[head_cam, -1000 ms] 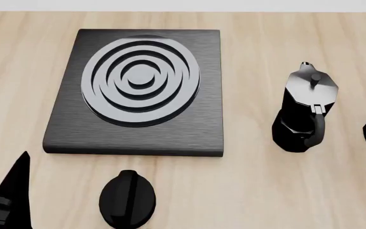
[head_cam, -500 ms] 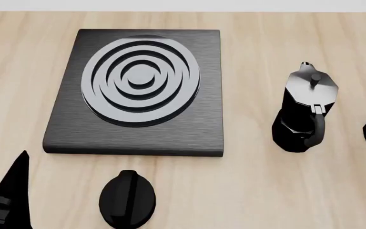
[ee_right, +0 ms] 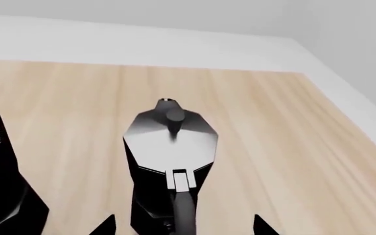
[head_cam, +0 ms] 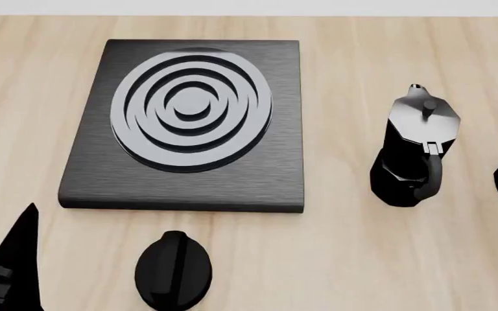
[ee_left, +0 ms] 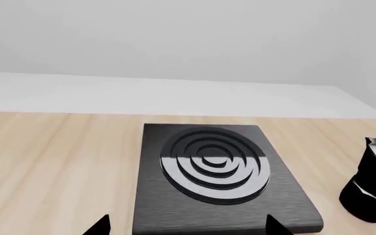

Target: Put the right moka pot on the stove.

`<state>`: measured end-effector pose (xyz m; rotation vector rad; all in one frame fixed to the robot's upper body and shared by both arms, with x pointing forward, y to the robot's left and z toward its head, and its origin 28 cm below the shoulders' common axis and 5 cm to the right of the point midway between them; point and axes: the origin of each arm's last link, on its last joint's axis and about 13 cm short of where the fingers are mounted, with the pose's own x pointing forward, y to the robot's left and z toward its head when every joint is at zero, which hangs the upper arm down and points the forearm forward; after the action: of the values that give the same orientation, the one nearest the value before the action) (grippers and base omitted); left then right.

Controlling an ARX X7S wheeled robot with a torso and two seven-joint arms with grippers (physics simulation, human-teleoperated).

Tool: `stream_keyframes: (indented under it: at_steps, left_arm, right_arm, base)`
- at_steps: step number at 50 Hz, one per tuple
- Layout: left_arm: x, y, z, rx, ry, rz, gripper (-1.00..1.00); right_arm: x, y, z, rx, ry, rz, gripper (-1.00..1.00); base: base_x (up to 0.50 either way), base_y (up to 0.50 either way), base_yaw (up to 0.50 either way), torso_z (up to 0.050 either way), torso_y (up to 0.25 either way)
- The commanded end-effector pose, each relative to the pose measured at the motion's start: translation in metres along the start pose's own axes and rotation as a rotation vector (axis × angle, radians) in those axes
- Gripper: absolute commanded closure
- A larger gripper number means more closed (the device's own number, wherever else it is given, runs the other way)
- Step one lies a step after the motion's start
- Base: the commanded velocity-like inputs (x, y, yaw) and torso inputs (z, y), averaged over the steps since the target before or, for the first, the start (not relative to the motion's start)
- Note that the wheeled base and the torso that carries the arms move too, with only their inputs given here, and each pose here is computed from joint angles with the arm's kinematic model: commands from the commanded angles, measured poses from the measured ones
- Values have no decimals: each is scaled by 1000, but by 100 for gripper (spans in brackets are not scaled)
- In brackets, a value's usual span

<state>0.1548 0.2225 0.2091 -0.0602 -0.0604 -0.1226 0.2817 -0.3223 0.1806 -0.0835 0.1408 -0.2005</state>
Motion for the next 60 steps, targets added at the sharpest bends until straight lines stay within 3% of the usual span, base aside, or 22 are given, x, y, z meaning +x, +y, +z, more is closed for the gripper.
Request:
stream_keyframes:
  at_steps: [1,60]
  left_arm:
    - [0,0,0,-2,-3,1,-100]
    - [0,0,0,-9,-7,0,-100]
  right_arm:
    - [8,2,-2,-2,15,2,-100]
    - [31,2,-22,14,68,-13,-100]
  base:
    - [0,0,0,0,0]
    - [0,0,0,0,0]
